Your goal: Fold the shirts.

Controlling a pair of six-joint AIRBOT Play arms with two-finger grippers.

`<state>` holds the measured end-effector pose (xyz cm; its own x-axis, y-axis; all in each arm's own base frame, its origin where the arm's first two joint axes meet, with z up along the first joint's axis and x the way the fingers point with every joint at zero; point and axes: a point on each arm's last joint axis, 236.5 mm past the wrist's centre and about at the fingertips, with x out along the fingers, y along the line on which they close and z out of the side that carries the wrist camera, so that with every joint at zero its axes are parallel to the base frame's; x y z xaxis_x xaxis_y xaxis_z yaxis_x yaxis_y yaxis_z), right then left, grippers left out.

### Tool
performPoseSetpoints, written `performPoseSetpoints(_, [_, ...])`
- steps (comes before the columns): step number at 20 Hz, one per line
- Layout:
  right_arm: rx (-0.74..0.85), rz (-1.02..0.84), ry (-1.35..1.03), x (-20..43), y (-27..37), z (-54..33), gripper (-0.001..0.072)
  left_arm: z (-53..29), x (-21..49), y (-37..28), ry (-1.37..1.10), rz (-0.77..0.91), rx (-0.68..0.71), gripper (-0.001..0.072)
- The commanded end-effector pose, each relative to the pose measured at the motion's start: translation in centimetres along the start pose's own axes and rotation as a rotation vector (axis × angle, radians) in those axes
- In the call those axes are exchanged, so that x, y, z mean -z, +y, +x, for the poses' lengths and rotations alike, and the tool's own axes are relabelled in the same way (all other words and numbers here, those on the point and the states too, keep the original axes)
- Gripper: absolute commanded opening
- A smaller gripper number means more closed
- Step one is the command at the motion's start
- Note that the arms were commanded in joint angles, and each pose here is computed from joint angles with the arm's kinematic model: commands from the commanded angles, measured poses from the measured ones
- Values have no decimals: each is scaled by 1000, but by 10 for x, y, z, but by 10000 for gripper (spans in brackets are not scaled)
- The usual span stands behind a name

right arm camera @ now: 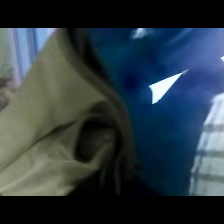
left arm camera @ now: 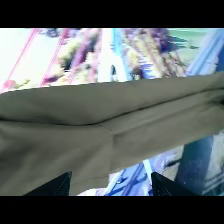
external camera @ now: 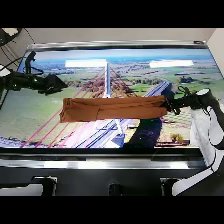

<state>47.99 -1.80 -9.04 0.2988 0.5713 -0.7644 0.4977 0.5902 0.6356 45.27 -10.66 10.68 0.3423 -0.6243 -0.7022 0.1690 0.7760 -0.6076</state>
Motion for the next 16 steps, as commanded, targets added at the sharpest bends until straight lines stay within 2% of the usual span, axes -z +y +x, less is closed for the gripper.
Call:
performPoseSetpoints(1, [-102,-4,-51,-10,26,-7,44,12,12,-48,27,107,58,599])
performPoseSetpoints(2, [-114,-62,-60,-8,36,-16,43,25,17,-60,46,126,71,589])
performPoseSetpoints(4, [-134,-168,-73,5,61,-45,43,61,25,-81,51,157,88,216])
performPoseSetpoints(6, [-144,-260,-79,27,89,-77,42,109,35,-100,28,158,91,58])
performPoseSetpoints(7, [-129,-320,-85,42,103,-93,42,137,45,-109,30,122,90,26])
performPoseSetpoints(9, [-91,-441,-79,79,128,-117,42,185,78,-129,99,56,113,27])
performPoseSetpoints(12, [-40,-597,-113,128,158,-150,43,233,121,-164,204,-64,225,27])
performPoseSetpoints(16, [-83,-739,-228,175,202,-191,44,276,150,-176,272,-230,293,26])
